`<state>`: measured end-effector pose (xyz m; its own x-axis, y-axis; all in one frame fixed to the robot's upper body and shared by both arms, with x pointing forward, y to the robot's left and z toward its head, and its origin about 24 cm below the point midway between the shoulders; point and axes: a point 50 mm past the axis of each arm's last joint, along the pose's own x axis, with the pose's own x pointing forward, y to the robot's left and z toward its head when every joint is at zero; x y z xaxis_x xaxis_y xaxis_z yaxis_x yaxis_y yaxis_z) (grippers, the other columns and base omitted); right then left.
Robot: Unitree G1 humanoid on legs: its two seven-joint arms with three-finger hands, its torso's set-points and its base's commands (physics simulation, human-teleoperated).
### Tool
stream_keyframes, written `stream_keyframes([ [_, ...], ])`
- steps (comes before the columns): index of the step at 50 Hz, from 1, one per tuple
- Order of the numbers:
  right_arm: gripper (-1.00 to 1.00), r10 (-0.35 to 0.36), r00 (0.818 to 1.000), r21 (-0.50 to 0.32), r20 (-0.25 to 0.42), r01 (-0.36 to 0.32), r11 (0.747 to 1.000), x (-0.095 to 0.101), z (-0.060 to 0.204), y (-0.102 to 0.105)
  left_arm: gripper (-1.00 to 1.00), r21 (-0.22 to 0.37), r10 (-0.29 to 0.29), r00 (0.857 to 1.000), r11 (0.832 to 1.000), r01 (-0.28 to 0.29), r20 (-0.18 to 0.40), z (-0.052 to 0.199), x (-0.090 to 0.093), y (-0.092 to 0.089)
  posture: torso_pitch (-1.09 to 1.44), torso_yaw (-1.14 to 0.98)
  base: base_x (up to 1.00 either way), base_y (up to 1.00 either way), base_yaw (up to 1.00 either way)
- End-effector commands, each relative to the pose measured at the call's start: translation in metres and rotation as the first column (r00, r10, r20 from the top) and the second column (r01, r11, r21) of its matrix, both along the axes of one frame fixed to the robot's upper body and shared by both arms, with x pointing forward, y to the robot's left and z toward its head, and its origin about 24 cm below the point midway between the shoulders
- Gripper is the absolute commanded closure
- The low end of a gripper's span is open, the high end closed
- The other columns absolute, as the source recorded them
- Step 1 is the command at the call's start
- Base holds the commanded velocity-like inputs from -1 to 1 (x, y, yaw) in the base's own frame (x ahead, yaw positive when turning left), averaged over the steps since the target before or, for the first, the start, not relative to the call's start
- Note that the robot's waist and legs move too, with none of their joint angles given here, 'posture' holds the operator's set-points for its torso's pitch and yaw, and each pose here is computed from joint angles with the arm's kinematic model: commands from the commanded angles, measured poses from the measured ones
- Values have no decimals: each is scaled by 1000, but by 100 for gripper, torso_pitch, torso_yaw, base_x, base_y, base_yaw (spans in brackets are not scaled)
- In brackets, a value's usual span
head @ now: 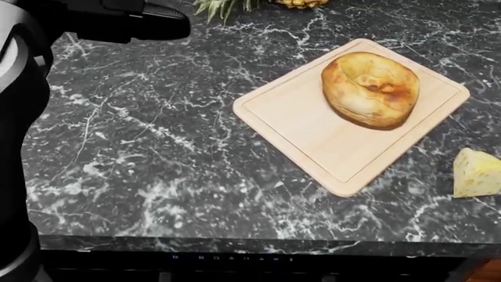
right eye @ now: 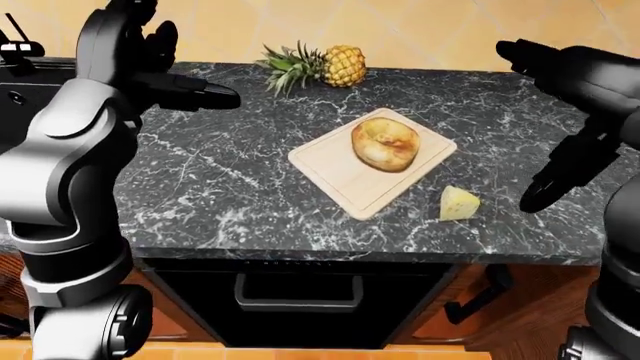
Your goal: Pick up the wedge of cheese and place it on the slice of bread to prepare a simple cheese on bread dish.
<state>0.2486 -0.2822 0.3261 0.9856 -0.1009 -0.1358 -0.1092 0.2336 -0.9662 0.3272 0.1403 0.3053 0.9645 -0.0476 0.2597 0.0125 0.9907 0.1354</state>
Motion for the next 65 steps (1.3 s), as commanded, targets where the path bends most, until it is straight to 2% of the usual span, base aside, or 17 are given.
stream_keyframes([
  [1,-100,-17,997,-78,77,23,997,-5,14,2,-100,1,-7,996,1000,7,90,17,-7,-2,0,0,0,0,0],
  [8,-100,6,997,-172,83,9,985,8,15,14,-100,1,-6,996,1000,6,90,17,-7,-1,0,0,0,0,0],
  [16,-100,28,997,-190,77,-13,982,24,7,20,-100,0,-3,996,1000,3,92,16,-7,0,0,0,0,0,0],
  [22,-100,39,999,-215,36,-30,976,32,-6,28,-100,1,-4,996,1000,4,94,16,-7,-1,0,0,0,0,0],
  [34,-100,45,998,-246,-37,-53,968,28,-24,32,-100,2,-2,995,1000,2,95,18,-6,-2,0,0,0,0,0],
  [44,-100,7,996,-237,-92,-28,971,11,-24,22,-100,2,-2,995,1000,2,95,18,-7,-2,0,0,0,0,0],
  [50,-100,-10,993,-233,-120,-19,972,6,-30,20,-100,1,-4,995,1000,4,97,19,-8,-2,0,0,0,0,0],
  [65,-100,-24,971,-207,-237,-26,978,5,-59,24,-100,1,-4,995,1000,4,95,18,-7,-2,0,0,0,0,0],
])
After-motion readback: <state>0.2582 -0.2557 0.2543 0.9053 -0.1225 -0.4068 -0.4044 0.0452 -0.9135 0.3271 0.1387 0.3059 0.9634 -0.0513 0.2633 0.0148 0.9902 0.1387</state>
